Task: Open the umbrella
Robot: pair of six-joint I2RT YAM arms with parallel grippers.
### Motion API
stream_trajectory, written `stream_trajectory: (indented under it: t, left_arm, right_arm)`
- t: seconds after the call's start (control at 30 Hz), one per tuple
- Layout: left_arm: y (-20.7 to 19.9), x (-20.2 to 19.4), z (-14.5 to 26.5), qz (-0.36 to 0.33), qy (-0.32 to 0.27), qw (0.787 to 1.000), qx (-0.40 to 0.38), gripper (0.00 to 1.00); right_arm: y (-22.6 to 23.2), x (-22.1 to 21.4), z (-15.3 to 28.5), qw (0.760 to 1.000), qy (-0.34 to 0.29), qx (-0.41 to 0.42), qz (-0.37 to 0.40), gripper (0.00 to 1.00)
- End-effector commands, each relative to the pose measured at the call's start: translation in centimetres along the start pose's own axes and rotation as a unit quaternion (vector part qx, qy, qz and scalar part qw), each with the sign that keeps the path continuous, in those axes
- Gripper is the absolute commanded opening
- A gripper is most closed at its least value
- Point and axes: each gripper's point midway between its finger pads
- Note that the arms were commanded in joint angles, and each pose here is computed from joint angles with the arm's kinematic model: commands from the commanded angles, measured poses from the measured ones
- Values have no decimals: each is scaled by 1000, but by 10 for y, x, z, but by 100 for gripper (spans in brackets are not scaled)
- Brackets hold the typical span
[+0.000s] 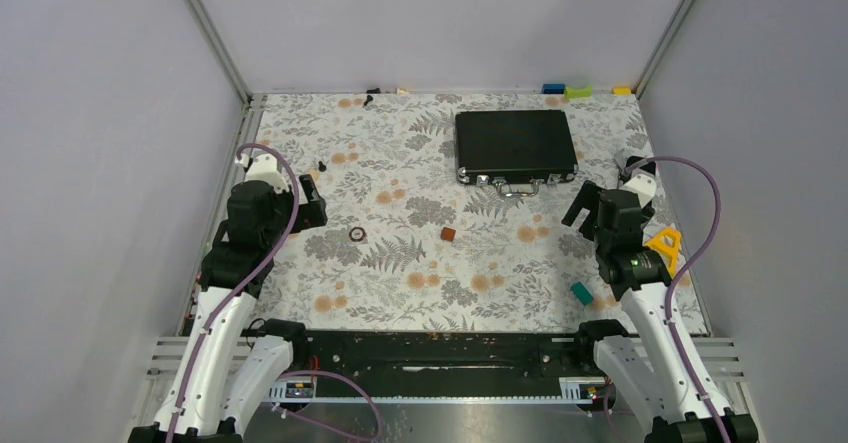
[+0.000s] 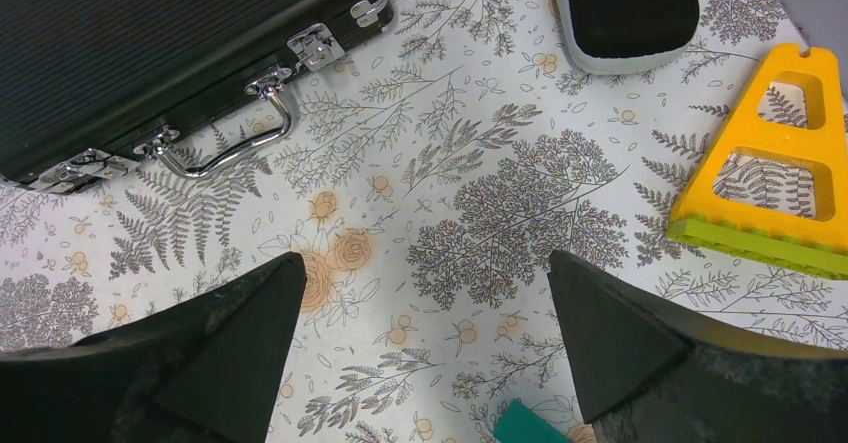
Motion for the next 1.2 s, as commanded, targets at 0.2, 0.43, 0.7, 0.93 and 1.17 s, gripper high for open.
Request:
stream_trajectory:
  t: [0.2,0.43,0.7,0.93,1.17]
  left_arm:
    - [-5,24,5,10,-41,999,-3,99]
    - [-4,22,6,11,-42,999,-3,99]
    - [-5,21,7,10,-41,999,-8,99]
    - [-11,18,7,5,-37,999,-27,99]
    - [-8,17,3,5,-32,999,-18,99]
  right_arm:
    - [-3,23,-2,1000,-16,-20,-2,100]
    - [-2,29,-31,998,30,-57,23,100]
    - [-20,40,-80,992,104,-68,-4,100]
    - [-71,49,-121,980,160,-120,-22,100]
    - [-99,41,-156,971,197,-121,-64,100]
Point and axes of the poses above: each gripper's point midway between its finger pads, its own z axis back along the fingers, its own y axis along the line the jaws close on, x = y × z, and after that the axes turned 10 degrees about z, right-handed
